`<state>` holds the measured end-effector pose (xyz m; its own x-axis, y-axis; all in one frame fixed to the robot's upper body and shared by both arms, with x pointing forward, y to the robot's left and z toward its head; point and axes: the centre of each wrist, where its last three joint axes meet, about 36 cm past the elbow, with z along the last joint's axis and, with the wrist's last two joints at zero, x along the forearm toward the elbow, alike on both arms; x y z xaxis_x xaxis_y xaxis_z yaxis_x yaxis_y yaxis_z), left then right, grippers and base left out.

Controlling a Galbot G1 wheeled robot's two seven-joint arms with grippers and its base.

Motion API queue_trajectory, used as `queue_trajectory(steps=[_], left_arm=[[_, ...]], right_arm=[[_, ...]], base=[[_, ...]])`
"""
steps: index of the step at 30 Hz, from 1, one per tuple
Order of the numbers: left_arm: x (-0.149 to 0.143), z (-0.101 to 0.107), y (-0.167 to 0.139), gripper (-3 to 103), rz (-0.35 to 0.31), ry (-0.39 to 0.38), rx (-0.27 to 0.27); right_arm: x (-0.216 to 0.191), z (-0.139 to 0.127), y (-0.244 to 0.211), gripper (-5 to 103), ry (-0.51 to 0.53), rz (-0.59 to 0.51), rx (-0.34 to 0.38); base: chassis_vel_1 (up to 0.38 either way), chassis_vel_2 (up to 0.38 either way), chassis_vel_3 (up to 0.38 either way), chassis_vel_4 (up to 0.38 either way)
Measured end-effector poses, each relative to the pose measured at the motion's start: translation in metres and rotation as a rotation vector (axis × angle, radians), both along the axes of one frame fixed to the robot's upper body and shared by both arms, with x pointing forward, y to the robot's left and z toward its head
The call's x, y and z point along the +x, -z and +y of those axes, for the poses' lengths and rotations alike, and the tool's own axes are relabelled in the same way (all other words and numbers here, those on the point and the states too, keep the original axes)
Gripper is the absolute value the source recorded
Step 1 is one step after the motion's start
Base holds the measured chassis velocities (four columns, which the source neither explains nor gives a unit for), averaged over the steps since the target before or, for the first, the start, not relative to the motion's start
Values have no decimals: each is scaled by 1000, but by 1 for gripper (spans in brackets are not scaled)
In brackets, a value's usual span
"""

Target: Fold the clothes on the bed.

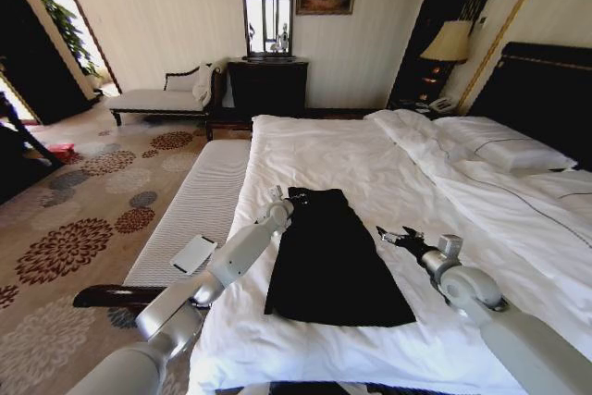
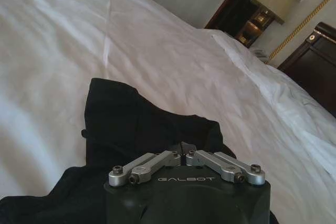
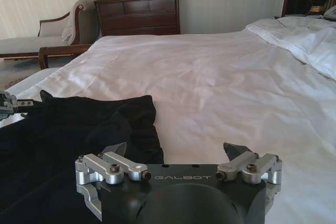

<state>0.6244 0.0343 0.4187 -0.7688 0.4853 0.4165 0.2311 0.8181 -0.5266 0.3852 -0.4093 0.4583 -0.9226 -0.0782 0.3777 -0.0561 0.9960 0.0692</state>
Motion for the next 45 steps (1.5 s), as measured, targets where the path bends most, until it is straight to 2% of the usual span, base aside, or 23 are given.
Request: queue_trajectory(steps=[3,8,11,13,16,18,19,20,23,25,27,30,31,32,33,34,36,39,41,43,44,45], left_arm=[[-3,-5,13,0,20,-1,50],[-7,-17,21,-3,21,7,85],[-13,-23,20,12,-19,27,111],[-14,-23,18,12,-29,31,111],[-19,-15,9,28,-79,43,122],[-21,-12,7,28,-89,46,125],[-26,-3,4,39,-117,51,141],[-28,4,3,44,-136,51,157],[-33,16,1,49,-165,50,178],[-40,38,-1,60,-210,42,214],[-42,44,-3,60,-219,39,221],[-50,84,-14,77,-267,-2,258],[-51,92,-15,82,-271,-11,266],[-51,92,-15,82,-271,-11,266],[-51,100,-15,82,-272,-22,274],[-50,114,-15,88,-272,-41,283],[-48,128,-14,97,-266,-55,286],[-46,139,-13,100,-262,-69,286],[-44,145,-12,100,-254,-80,280],[-43,146,-12,100,-249,-81,275],[-42,147,-11,100,-247,-81,271],[-38,149,-10,100,-245,-75,265]], right_arm=[[-2,0,1,100,1,-1,3],[-4,1,4,100,0,-2,6],[-4,2,4,100,-1,-7,8],[-3,2,3,100,-2,-9,9],[0,0,1,100,-1,-19,7],[0,0,0,100,-1,-21,7],[3,0,-2,100,-1,-27,4],[4,0,-2,100,-2,-31,0],[6,1,-3,100,-3,-36,-13],[12,2,-2,100,12,-57,-36],[14,2,-1,100,20,-72,-45],[30,-7,12,100,60,-209,-93],[34,-12,16,100,60,-245,-121],[34,-12,16,100,60,-245,-121],[37,-18,20,100,59,-277,-160],[42,-28,23,100,59,-318,-212],[50,-38,24,100,58,-358,-214],[62,-52,29,100,51,-409,-238],[70,-67,34,100,-3,-433,-282],[72,-72,35,100,-41,-430,-278],[73,-75,35,100,-67,-424,-264],[76,-83,32,100,-132,-400,-189]], base=[[0,0,0,0],[0,0,0,0],[0,0,0,0],[0,0,0,0],[0,0,0,0],[0,0,0,0],[0,0,0,0],[0,0,0,0],[0,0,0,0],[0,0,0,0],[0,0,0,0],[0,0,0,0],[0,0,0,0],[0,0,0,0],[0,0,0,0],[0,0,0,0],[0,0,0,0],[0,0,0,0],[0,0,0,0],[0,0,0,0],[0,0,0,0],[0,0,0,0]])
